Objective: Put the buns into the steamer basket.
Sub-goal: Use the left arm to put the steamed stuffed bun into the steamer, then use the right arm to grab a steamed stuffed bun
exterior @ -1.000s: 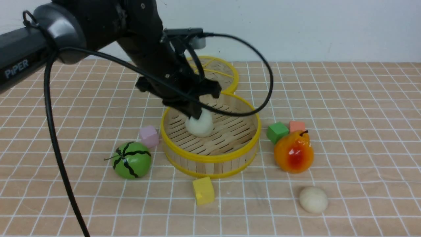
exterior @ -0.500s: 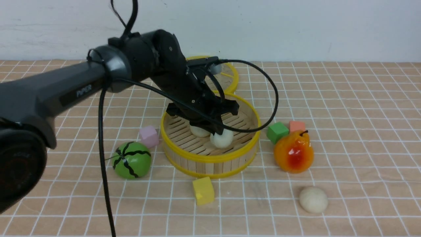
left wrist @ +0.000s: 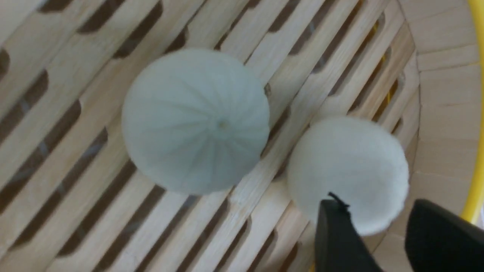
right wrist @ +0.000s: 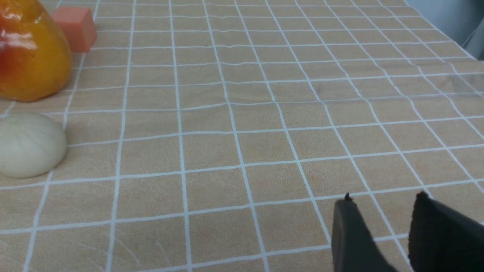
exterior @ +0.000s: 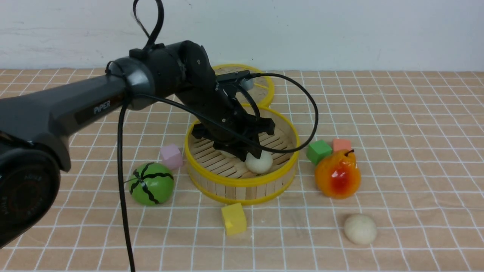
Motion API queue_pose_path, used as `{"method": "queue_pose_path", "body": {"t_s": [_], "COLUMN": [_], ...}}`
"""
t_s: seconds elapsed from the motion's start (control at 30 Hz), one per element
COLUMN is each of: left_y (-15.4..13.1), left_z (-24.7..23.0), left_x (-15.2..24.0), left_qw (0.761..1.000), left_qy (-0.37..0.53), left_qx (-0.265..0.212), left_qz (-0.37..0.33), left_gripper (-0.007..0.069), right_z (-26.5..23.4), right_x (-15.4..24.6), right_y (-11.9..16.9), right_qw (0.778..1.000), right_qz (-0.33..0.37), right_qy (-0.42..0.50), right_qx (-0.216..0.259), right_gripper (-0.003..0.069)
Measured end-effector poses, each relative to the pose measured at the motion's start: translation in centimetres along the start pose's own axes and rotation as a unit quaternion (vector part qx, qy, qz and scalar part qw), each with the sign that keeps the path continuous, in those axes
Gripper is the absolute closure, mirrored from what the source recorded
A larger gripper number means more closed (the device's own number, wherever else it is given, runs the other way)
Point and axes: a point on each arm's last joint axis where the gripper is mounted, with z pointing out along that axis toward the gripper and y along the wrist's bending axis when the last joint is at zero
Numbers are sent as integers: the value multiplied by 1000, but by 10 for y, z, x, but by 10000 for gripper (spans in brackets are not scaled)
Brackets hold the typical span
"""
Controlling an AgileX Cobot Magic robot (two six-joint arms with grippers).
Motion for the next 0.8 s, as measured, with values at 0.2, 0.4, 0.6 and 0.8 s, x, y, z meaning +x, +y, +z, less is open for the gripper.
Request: {"method": "queue_pose_path", "body": {"t_s": [0.2, 0.4, 0.6, 0.8], "left_y": [-8, -28, -44, -58], "left_z": [-25, -106, -192, -285], "left_x": [-2, -2, 17, 53], "left_qw": [1000, 998, 993, 982], "left_qy": [1, -43, -79, -150], "left_qx": [-5, -29, -67, -91], "left_qz": [17, 38, 57, 75], "left_gripper": [320, 320, 320, 351], "right_z": [0, 0, 0, 0], "right_x": [0, 0, 0, 0], "right_y": [0, 0, 0, 0], "right_qw": [1000, 1000, 1000, 1000], "right_qz": [0, 0, 0, 0], "right_qy": [0, 0, 0, 0], "right_qx": [0, 0, 0, 0], "right_gripper": [418, 418, 418, 418]}}
